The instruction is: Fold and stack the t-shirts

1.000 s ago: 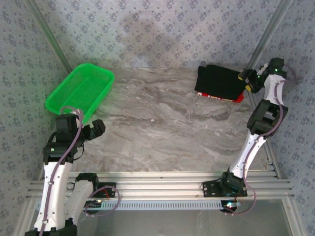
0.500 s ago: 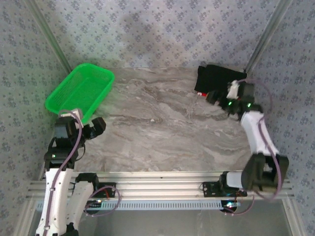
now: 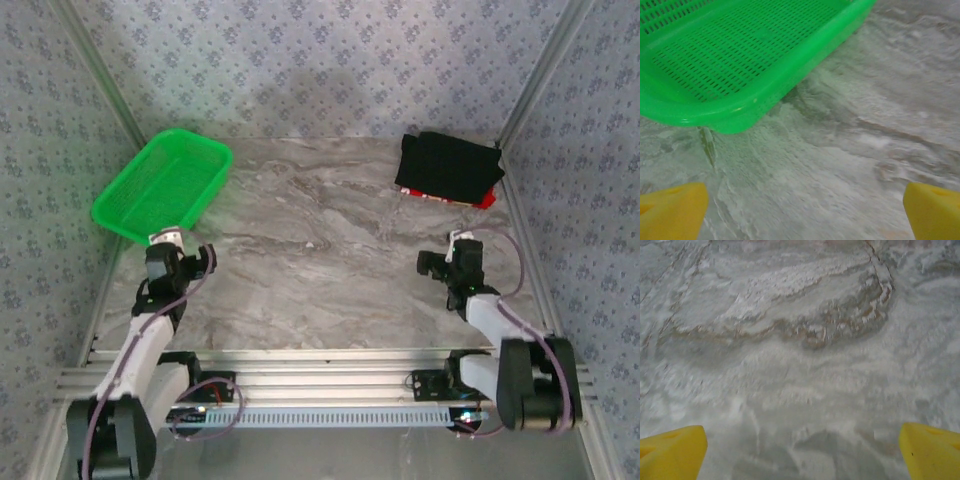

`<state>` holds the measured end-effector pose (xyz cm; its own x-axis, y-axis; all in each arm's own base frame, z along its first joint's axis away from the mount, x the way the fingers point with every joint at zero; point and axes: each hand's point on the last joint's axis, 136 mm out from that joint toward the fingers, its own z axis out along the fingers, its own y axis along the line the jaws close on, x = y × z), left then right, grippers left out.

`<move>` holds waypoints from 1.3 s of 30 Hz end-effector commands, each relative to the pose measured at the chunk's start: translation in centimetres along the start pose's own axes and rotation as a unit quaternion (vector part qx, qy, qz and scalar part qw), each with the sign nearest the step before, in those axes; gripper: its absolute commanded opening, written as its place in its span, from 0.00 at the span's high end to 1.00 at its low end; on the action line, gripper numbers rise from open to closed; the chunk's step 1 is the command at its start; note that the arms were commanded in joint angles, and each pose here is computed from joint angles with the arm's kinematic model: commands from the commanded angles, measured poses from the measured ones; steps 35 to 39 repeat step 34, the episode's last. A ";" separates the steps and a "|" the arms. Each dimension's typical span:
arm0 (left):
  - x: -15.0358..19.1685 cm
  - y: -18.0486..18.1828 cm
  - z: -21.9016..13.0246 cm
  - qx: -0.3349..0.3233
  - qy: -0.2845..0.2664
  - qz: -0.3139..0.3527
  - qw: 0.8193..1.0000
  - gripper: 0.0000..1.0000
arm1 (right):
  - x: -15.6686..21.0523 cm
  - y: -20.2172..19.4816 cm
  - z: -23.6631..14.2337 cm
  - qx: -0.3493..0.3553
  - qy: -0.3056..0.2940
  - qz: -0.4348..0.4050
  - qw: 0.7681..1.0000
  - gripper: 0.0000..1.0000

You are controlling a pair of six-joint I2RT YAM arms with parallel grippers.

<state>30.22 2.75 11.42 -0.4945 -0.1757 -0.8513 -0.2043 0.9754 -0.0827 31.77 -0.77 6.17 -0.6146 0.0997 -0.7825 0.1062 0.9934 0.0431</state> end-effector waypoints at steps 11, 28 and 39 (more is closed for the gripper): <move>-2.6 -3.0 8.0 0.069 -0.117 0.052 0.989 0.00 | -6.5 -1.6 4.0 0.010 -0.154 -0.014 0.988 0.00; -2.4 -2.8 9.2 0.054 -0.076 0.054 0.994 0.01 | -6.4 -0.1 4.5 -0.008 -0.130 -0.046 0.990 0.00; -2.4 -2.8 9.2 0.054 -0.076 0.054 0.994 0.00 | -6.4 -0.1 4.4 -0.006 -0.134 -0.048 0.990 0.00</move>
